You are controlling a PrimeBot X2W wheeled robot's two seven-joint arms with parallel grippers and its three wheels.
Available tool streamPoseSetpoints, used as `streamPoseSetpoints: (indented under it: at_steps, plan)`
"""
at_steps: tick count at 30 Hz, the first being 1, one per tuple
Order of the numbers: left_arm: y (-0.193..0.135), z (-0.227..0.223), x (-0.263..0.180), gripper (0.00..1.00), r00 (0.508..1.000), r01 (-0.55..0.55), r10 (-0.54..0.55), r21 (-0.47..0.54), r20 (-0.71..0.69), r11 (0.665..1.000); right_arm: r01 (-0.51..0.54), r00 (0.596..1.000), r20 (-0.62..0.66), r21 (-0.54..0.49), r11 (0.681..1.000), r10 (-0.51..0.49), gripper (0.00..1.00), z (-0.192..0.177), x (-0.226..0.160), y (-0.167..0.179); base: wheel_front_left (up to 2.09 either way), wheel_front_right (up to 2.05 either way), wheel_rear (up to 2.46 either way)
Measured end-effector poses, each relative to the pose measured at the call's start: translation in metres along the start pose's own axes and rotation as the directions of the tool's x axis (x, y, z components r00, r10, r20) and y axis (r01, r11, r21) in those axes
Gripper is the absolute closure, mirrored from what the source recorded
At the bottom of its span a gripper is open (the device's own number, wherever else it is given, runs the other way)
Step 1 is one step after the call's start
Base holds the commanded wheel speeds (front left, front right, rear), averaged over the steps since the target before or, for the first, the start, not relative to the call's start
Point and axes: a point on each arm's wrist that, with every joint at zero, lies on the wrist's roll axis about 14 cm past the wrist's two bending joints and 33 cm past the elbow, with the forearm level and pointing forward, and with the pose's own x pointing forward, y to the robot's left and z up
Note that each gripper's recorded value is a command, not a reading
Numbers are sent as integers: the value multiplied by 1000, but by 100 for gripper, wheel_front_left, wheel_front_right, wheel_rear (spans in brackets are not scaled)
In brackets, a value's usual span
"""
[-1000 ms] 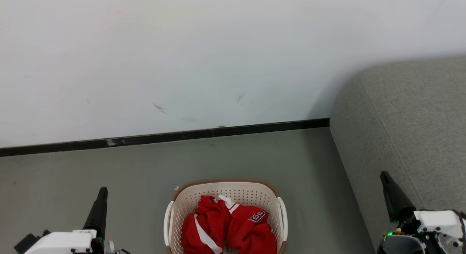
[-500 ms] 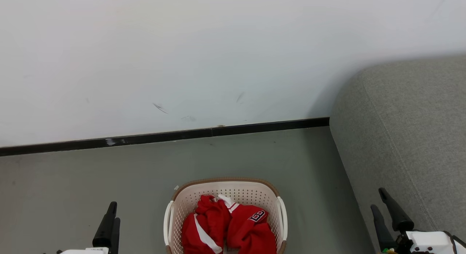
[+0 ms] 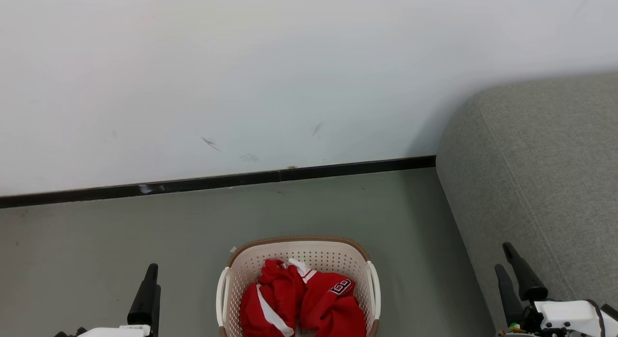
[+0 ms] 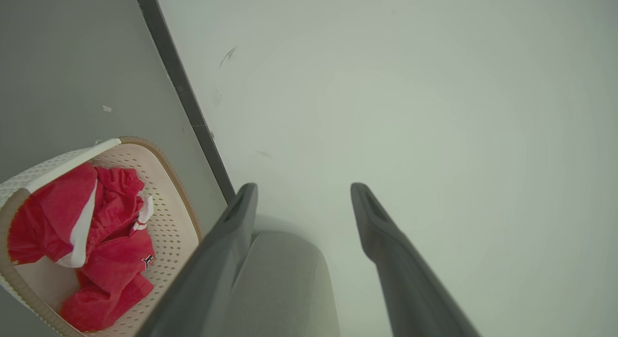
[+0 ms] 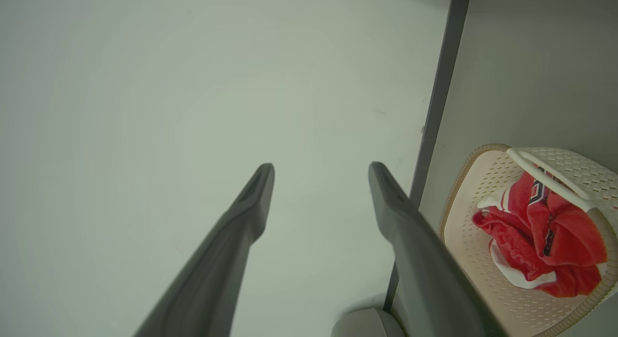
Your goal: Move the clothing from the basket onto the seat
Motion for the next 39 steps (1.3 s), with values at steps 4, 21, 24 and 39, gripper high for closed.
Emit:
streamPoseSetpoints:
  at_steps: [4, 21, 24, 39]
  plan:
    - [-2, 2, 2, 0, 1000, 4, -4, 31, 7, 999, -11, 1000, 5, -39, 999, 11, 0, 1, 2, 4, 0, 0, 0]
    - [-12, 0, 9, 0, 999, 29, -31, 188, 12, 982, -73, 997, -1, -284, 956, 76, 0, 3, 9, 26, 0, 0, 0]
    - [-15, 1, 10, 0, 999, 38, -42, 227, 13, 973, -86, 996, -7, -335, 938, 89, 0, 3, 9, 29, 0, 0, 0]
    - [-28, 14, 7, 0, 996, 63, -90, 494, 30, 867, -153, 984, -22, -602, 784, 175, 0, 4, 9, 54, 0, 0, 0]
